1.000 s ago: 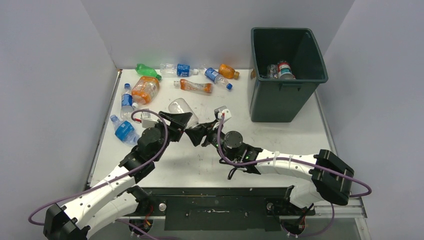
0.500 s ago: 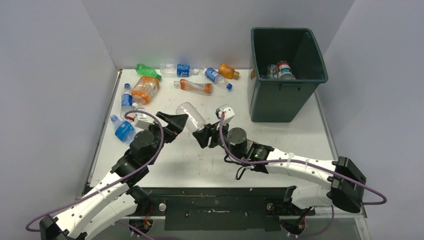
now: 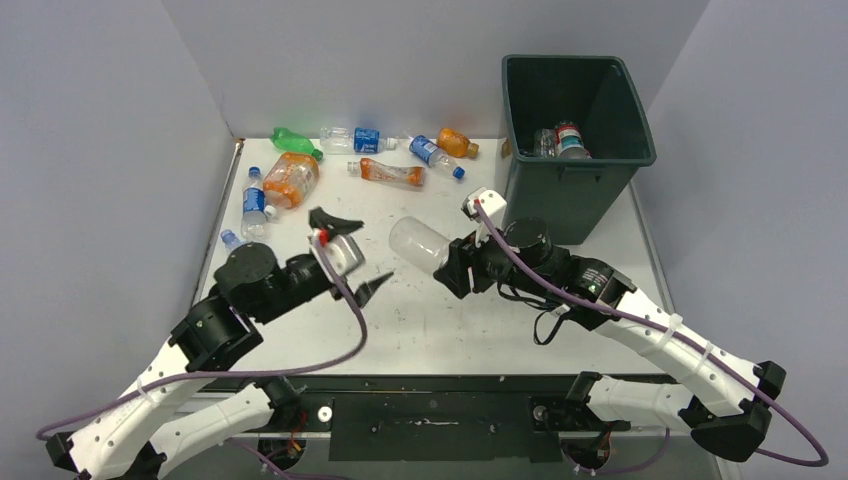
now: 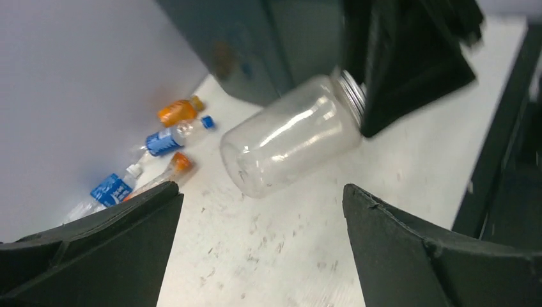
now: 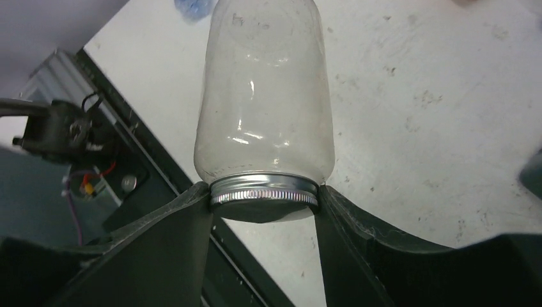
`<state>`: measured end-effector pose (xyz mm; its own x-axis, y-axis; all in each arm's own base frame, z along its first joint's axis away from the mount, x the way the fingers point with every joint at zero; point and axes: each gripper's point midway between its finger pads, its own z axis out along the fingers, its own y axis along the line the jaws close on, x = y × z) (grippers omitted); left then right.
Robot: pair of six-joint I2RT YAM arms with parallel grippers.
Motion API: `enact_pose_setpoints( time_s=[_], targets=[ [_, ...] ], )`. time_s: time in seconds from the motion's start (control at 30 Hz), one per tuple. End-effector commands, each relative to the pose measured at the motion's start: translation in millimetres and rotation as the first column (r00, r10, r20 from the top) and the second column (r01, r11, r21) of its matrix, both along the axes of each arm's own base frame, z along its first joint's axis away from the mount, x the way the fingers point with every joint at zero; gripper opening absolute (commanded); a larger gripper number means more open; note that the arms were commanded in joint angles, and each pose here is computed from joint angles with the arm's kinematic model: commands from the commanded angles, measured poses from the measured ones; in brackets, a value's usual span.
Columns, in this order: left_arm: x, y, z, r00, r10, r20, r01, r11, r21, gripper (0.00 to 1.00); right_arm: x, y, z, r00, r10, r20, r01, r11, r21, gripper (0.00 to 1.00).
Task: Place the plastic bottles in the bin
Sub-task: Place the plastic bottle in the trash bin.
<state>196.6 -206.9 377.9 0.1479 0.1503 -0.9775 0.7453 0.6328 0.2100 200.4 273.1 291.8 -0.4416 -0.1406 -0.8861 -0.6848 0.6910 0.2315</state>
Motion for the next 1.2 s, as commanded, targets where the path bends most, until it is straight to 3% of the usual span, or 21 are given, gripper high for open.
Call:
enact_pose_setpoints(
  time_s=[0.0,0.13,0.3,0.67,0.8,0.9,1.07,1.1,1.17],
  targets=[
    [-31.7,-20.7,-76.5,0.93,-0.361,0.061,0.291,0.831,0.474,0.96,-48.6,-6.5,-6.2,0.97,0.213,-0.121,-0.222,0.973,-0.066,0.05],
    [-15.1,-18.6,-80.7,0.917,-0.368,0.152,0.211,0.773,0.598,0.96,-60.2,-3.4,-0.3,0.952,0.272,-0.142,-0.281,0.959,-0.044,0.05],
    [-16.3,-35.5,-76.5,0.882,-0.423,0.206,0.224,0.762,0.607,0.96,-64.8,3.0,2.8,0.936,0.319,-0.152,-0.327,0.945,-0.032,0.05],
    [-30.0,-60.7,-109.9,0.855,-0.512,0.085,0.341,0.678,0.652,0.99,-65.5,9.4,13.2,0.925,0.353,-0.144,-0.36,0.933,-0.024,0.05],
    [-27.5,-62.9,-117.2,0.864,-0.498,0.073,0.336,0.679,0.653,1.0,-66.2,13.1,16.6,0.919,0.368,-0.139,-0.373,0.928,-0.016,0.05],
    [-25.2,-64.6,-115.2,0.871,-0.484,0.084,0.326,0.697,0.639,0.9,-66.8,15.2,17.1,0.916,0.375,-0.141,-0.381,0.925,-0.015,0.05],
    [-22.0,-67.6,-104.3,0.877,-0.458,0.145,0.295,0.752,0.59,0.54,-67.2,16.1,21.3,0.917,0.376,-0.132,-0.382,0.924,-0.016,0.05],
    [-22.5,-68.4,-102.6,0.876,-0.457,0.156,0.294,0.761,0.578,0.51,-66.7,16.5,24.6,0.919,0.375,-0.123,-0.379,0.925,-0.011,0.12],
    [-22.0,-69.5,-96.7,0.878,-0.444,0.181,0.284,0.786,0.549,0.47,-65.8,15.8,33.7,0.925,0.367,-0.098,-0.368,0.93,0.007,0.52]
  ],
)
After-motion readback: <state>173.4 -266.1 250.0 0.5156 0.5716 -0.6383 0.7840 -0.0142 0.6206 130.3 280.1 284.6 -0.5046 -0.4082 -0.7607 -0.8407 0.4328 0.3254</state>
